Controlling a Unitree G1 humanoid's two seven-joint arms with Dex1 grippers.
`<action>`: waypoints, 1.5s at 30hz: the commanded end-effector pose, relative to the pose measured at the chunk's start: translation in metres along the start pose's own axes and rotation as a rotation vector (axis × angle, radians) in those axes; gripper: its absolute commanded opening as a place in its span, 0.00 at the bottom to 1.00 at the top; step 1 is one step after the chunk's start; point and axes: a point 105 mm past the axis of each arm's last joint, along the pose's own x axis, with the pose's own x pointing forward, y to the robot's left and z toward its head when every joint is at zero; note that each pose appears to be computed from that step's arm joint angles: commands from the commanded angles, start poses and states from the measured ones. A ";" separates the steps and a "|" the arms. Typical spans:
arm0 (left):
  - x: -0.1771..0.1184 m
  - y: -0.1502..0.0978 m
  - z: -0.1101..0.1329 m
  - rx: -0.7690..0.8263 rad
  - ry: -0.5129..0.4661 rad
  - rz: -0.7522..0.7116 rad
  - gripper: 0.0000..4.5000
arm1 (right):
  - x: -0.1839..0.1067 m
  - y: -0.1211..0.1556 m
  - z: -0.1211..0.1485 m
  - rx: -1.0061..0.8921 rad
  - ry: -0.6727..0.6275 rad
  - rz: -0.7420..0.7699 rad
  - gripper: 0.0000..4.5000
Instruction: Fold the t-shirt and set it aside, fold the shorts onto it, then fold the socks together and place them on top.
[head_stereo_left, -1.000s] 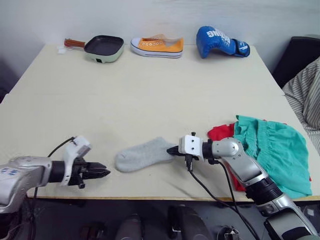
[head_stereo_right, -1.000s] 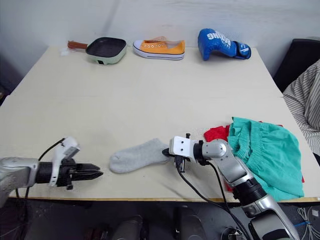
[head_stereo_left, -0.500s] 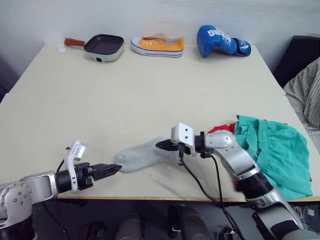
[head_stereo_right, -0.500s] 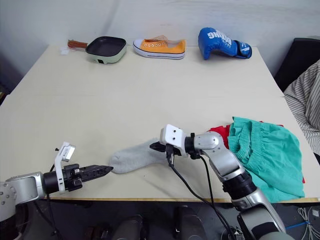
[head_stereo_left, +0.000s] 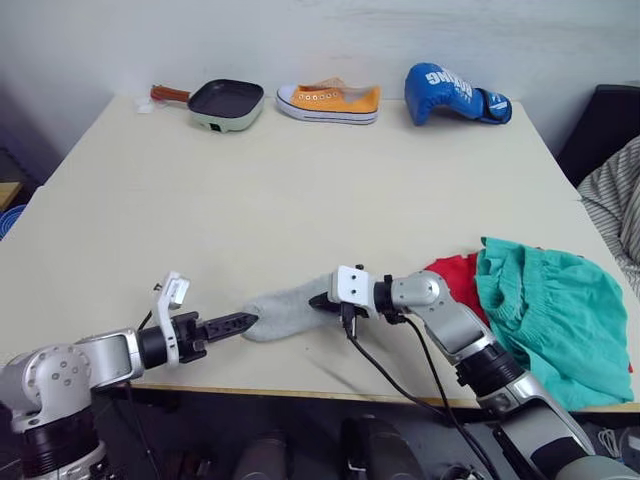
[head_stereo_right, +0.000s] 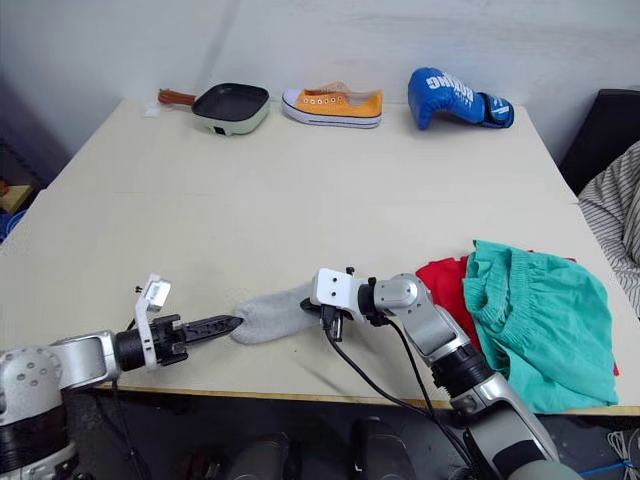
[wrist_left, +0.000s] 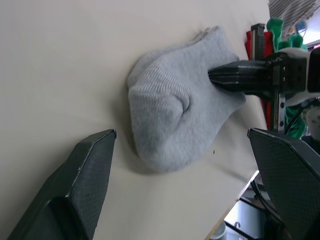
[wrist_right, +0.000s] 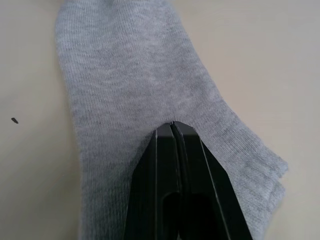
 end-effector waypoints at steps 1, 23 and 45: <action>0.019 0.012 -0.011 -0.060 0.069 0.056 0.99 | 0.000 0.006 -0.007 0.001 0.029 0.009 0.00; 0.023 -0.076 0.037 0.086 0.031 -0.314 0.00 | -0.005 0.001 -0.010 0.004 0.042 -0.021 0.00; 0.052 -0.091 0.039 0.173 0.123 -0.374 0.40 | -0.014 0.003 -0.016 0.016 0.064 -0.058 0.00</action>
